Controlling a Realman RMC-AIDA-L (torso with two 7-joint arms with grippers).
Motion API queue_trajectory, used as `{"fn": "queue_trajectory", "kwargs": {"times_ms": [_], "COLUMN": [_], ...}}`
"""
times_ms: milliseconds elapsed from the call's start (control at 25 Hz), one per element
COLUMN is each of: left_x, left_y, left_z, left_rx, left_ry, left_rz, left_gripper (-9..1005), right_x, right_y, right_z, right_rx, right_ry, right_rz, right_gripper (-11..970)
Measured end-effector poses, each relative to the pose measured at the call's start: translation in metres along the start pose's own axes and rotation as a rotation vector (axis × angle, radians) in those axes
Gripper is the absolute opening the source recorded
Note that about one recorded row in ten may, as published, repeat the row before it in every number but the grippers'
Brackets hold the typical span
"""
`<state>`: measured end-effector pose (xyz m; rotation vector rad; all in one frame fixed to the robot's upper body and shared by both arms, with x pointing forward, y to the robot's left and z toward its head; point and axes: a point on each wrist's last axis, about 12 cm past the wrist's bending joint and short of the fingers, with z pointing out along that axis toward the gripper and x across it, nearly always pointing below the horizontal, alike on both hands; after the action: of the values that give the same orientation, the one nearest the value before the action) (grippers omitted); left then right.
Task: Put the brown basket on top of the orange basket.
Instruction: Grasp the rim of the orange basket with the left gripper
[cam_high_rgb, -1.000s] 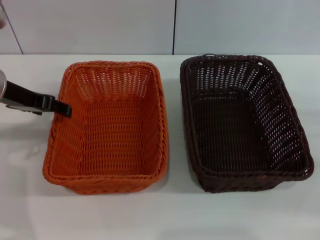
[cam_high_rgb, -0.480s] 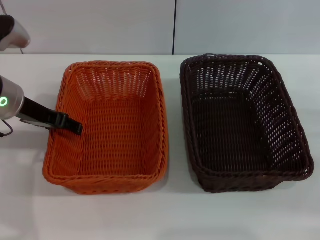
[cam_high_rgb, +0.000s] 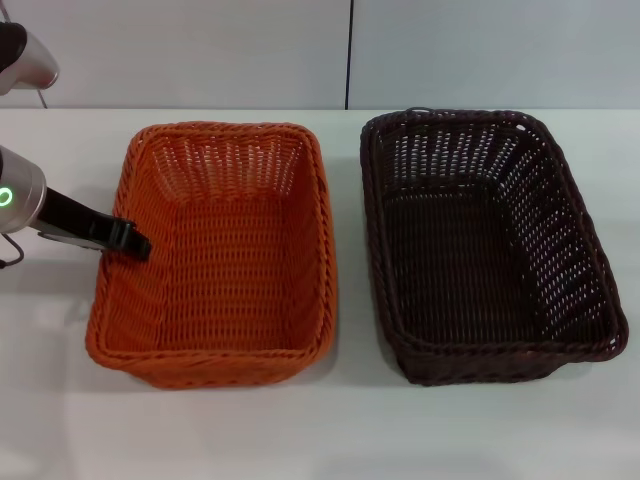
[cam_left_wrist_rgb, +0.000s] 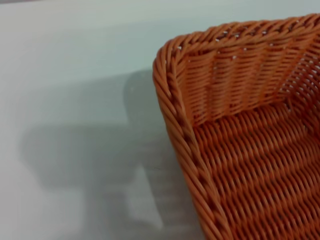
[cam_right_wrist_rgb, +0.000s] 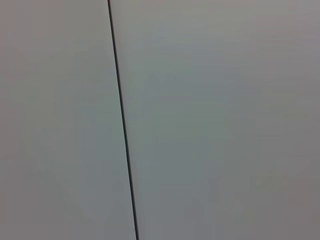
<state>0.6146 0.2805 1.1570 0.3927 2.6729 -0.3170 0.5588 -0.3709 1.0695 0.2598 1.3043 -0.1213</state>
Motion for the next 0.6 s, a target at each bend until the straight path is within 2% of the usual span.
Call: {"fn": "queue_trajectory", "kwargs": {"times_ms": [320, 600], "left_x": [-0.001, -0.010], "left_y": [-0.001, 0.010], "left_z": [-0.001, -0.014], "left_rx": [-0.002, -0.052], "left_ry": [0.005, -0.084], "left_rz": [0.008, 0.020], "left_gripper": [249, 210], "right_x": [0.000, 0.000], "right_y": [-0.002, -0.003], "right_z": [-0.002, -0.002], "right_rx": [0.008, 0.009], "right_ry": [-0.002, -0.005], "right_rz": [0.000, 0.000], "right_gripper": [671, 672]}}
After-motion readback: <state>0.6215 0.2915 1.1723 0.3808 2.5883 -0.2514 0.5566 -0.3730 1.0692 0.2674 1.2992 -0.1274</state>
